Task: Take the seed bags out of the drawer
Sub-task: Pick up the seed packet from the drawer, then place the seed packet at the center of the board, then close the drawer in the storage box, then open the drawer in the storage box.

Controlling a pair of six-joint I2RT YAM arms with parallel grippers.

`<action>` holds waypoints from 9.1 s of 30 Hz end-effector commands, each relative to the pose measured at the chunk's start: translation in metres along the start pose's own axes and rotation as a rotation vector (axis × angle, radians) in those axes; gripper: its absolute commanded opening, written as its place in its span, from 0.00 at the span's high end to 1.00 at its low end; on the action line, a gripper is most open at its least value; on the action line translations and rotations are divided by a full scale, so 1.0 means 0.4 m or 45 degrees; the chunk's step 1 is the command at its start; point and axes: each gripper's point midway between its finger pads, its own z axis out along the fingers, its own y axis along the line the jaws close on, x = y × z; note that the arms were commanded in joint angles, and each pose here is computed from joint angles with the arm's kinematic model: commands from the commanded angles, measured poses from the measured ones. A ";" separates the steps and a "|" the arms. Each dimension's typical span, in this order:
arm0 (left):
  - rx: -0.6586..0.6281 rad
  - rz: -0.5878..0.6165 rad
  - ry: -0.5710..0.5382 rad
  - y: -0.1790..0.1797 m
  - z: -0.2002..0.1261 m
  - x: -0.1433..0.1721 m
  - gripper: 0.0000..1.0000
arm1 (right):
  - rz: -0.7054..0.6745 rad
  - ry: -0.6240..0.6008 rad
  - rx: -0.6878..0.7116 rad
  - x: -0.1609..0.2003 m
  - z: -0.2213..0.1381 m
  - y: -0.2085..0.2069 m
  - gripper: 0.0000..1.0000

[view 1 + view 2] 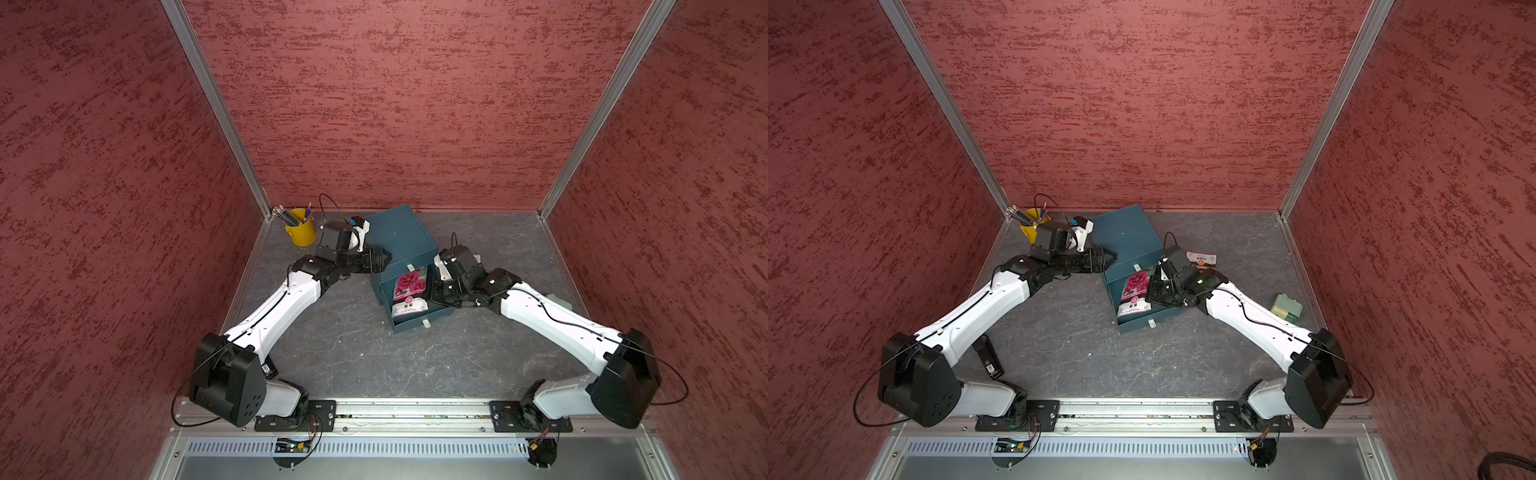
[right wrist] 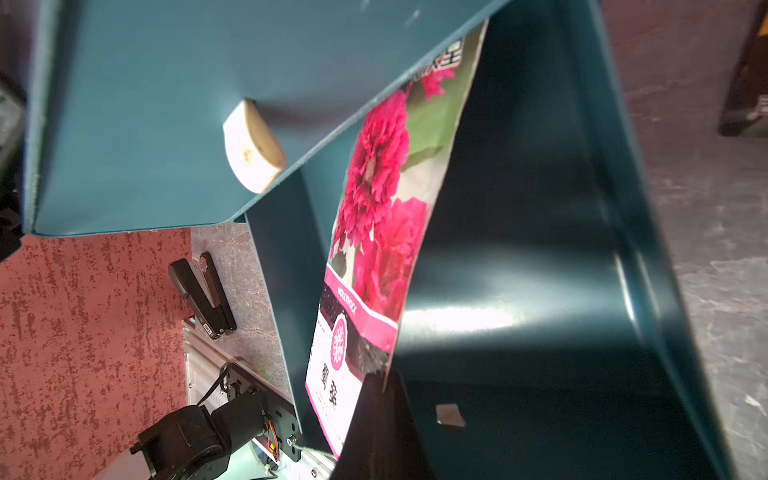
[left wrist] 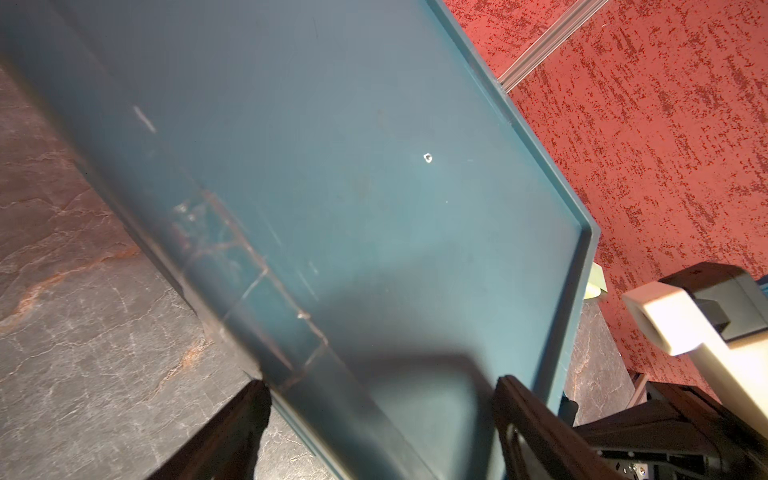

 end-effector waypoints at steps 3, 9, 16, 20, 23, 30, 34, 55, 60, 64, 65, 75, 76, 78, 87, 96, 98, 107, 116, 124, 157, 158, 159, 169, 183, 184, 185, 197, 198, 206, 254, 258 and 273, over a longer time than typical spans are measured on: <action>-0.077 -0.005 0.166 0.045 0.025 0.088 0.13 | 0.029 -0.037 -0.046 -0.015 -0.058 0.026 1.00; -0.075 -0.002 0.165 0.042 0.024 0.085 0.13 | 0.055 -0.056 -0.075 -0.012 -0.102 0.033 1.00; -0.076 0.000 0.161 0.041 0.023 0.080 0.13 | 0.073 -0.075 -0.082 -0.001 -0.163 0.033 1.00; -0.073 0.000 0.162 0.039 0.023 0.079 0.13 | 0.087 -0.115 -0.082 -0.002 -0.212 0.030 1.00; -0.071 0.003 0.160 0.036 0.023 0.078 0.13 | 0.098 -0.156 -0.070 -0.008 -0.256 0.025 1.00; -0.067 0.008 0.161 0.030 0.020 0.078 0.13 | 0.120 -0.276 -0.021 -0.033 -0.362 -0.003 1.00; -0.065 0.015 0.163 0.027 0.018 0.078 0.13 | 0.139 -0.347 0.049 -0.049 -0.418 -0.044 1.00; -0.056 0.029 0.161 0.025 0.020 0.074 0.13 | 0.368 -0.322 0.424 -0.039 -0.336 -0.378 1.00; -0.062 0.034 0.162 0.026 0.017 0.072 0.13 | 0.411 -0.241 0.448 -0.016 -0.273 -0.436 1.00; -0.067 0.033 0.158 0.029 0.014 0.070 0.13 | 0.448 -0.172 0.482 0.009 -0.239 -0.479 1.00; -0.067 0.033 0.156 0.030 0.013 0.069 0.13 | 0.461 -0.151 0.497 0.018 -0.232 -0.491 1.00; -0.063 0.030 0.160 0.029 0.017 0.068 0.13 | 0.540 -0.012 0.654 0.081 -0.214 -0.560 1.00; -0.060 0.032 0.161 0.029 0.018 0.069 0.13 | 0.541 -0.005 0.665 0.085 -0.214 -0.563 1.00; -0.062 0.032 0.161 0.029 0.017 0.068 0.13 | 0.550 -0.003 0.698 0.089 -0.219 -0.573 1.00; -0.066 0.032 0.166 0.032 0.016 0.073 0.13 | 0.553 -0.023 0.733 0.085 -0.237 -0.580 0.65; -0.071 0.032 0.167 0.033 0.014 0.071 0.12 | 0.434 -0.105 0.525 0.048 -0.246 -0.497 0.54; -0.077 0.030 0.166 0.035 0.014 0.070 0.13 | 0.364 -0.114 0.480 0.051 -0.250 -0.468 0.51; -0.085 0.033 0.169 0.036 0.013 0.068 0.13 | 0.055 -0.124 0.316 0.094 -0.236 -0.335 0.45; -0.092 0.042 0.182 0.036 0.011 0.068 0.13 | -0.226 -0.207 0.190 0.132 -0.143 -0.195 0.40; -0.099 0.042 0.197 0.044 0.003 0.078 0.12 | -0.371 -0.323 0.085 0.139 -0.058 -0.098 0.37; -0.103 0.041 0.230 0.061 -0.008 0.087 0.13 | -0.561 -0.733 0.058 -0.055 0.046 0.026 0.24; -0.103 0.043 0.228 0.061 -0.009 0.087 0.13 | -0.565 -0.736 0.055 -0.062 0.051 0.029 0.24; -0.104 0.042 0.229 0.063 -0.010 0.087 0.13 | -0.566 -0.740 0.052 -0.070 0.056 0.032 0.24; -0.105 0.038 0.233 0.069 -0.019 0.094 0.13 | -0.570 -0.741 0.073 -0.117 0.122 0.034 0.24; -0.111 0.031 0.244 0.079 -0.029 0.103 0.13 | -0.556 -0.764 0.087 -0.145 0.178 0.035 0.24; -0.110 0.030 0.245 0.078 -0.030 0.104 0.13 | -0.552 -0.768 0.085 -0.148 0.178 0.037 0.24; -0.109 0.033 0.243 0.076 -0.031 0.103 0.13 | -0.551 -0.771 0.082 -0.150 0.180 0.039 0.24; -0.112 0.031 0.247 0.079 -0.033 0.105 0.13 | -0.500 -0.761 0.097 -0.155 0.175 0.018 0.23; -0.113 0.030 0.248 0.079 -0.032 0.105 0.13 | -0.489 -0.747 0.097 -0.145 0.170 0.011 0.23; -0.106 0.023 0.237 0.080 -0.026 0.100 0.13 | -0.326 -0.553 -0.003 -0.036 0.169 -0.047 0.22; -0.105 0.028 0.248 0.091 -0.025 0.108 0.13 | 0.426 -0.553 -0.427 -0.079 0.336 -0.120 0.57; -0.108 0.026 0.251 0.095 -0.025 0.109 0.13 | 0.434 -0.558 -0.432 -0.082 0.342 -0.121 0.63; -0.109 0.027 0.255 0.098 -0.028 0.112 0.13 | 0.452 -0.583 -0.448 -0.092 0.345 -0.127 0.92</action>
